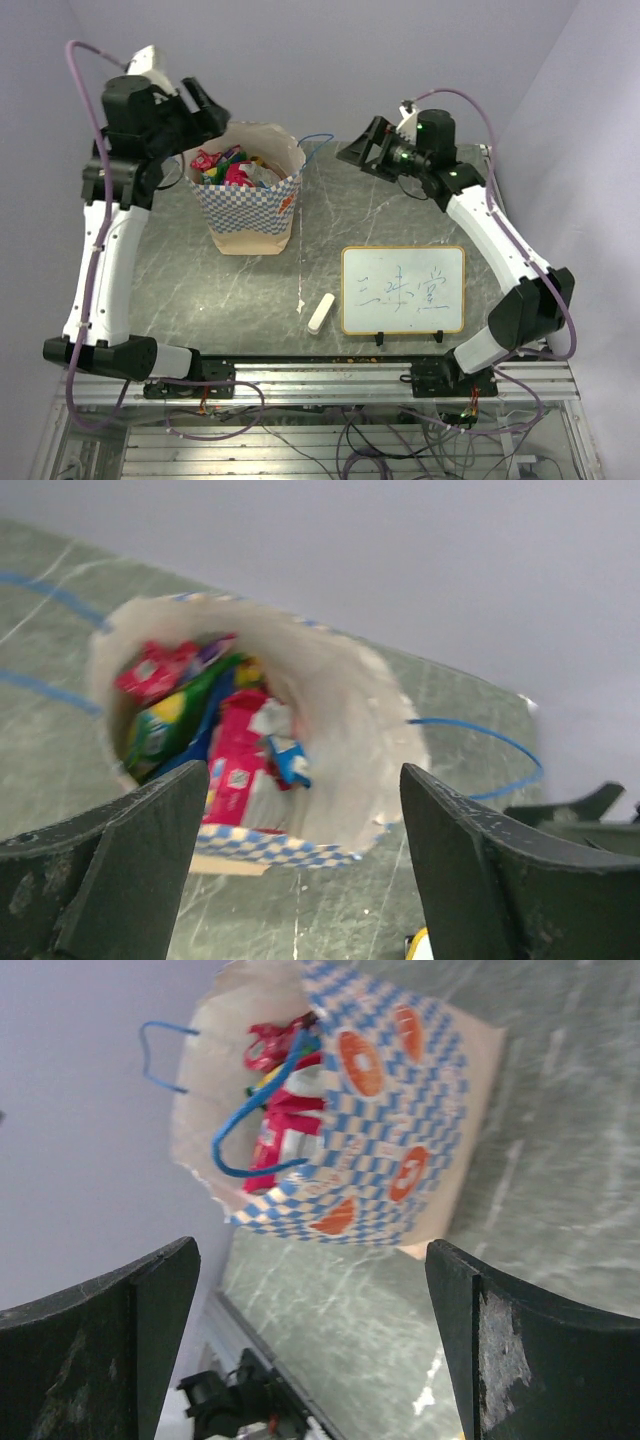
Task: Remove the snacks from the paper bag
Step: Move the paper bag to the center of the board, then adjust the paper bag at the center of the board, then take out the snack from the paper bag, then place the snack at the center of the board.
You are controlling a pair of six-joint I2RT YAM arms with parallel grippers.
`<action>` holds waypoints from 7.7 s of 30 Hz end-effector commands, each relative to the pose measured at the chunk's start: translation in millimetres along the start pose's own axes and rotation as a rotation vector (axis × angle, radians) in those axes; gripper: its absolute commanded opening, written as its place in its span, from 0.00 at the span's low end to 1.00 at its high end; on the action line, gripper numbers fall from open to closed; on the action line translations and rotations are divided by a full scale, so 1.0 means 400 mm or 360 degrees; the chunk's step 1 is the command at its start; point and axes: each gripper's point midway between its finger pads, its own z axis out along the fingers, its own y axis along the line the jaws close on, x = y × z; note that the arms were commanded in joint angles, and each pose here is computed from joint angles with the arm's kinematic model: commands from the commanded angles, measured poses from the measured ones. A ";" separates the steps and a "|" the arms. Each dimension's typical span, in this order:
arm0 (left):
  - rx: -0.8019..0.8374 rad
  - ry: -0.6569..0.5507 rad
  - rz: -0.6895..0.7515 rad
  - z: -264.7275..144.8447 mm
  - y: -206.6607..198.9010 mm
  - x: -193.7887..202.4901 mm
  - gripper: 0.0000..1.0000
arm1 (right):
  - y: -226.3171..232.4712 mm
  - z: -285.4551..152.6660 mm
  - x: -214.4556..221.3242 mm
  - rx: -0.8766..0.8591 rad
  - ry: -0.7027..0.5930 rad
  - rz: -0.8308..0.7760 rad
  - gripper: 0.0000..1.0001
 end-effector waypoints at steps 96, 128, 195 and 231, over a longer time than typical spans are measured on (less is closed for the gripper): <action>0.0848 0.0447 -0.0490 0.116 -0.124 0.159 0.07 | 0.248 -0.010 0.461 -0.0123 0.0519 -0.1425 0.21; 0.0678 0.0593 -0.0554 0.135 -0.090 0.195 0.07 | 0.106 0.047 0.484 -0.0976 0.0713 -0.2814 0.71; 0.0629 0.0639 -0.0588 0.114 -0.084 0.188 0.07 | 0.360 -0.277 -0.437 0.0431 -0.1106 -0.2072 0.00; 0.0661 0.0664 -0.0612 0.140 -0.063 0.189 0.07 | -0.837 -0.266 -0.453 0.1970 -0.0073 -0.1557 0.00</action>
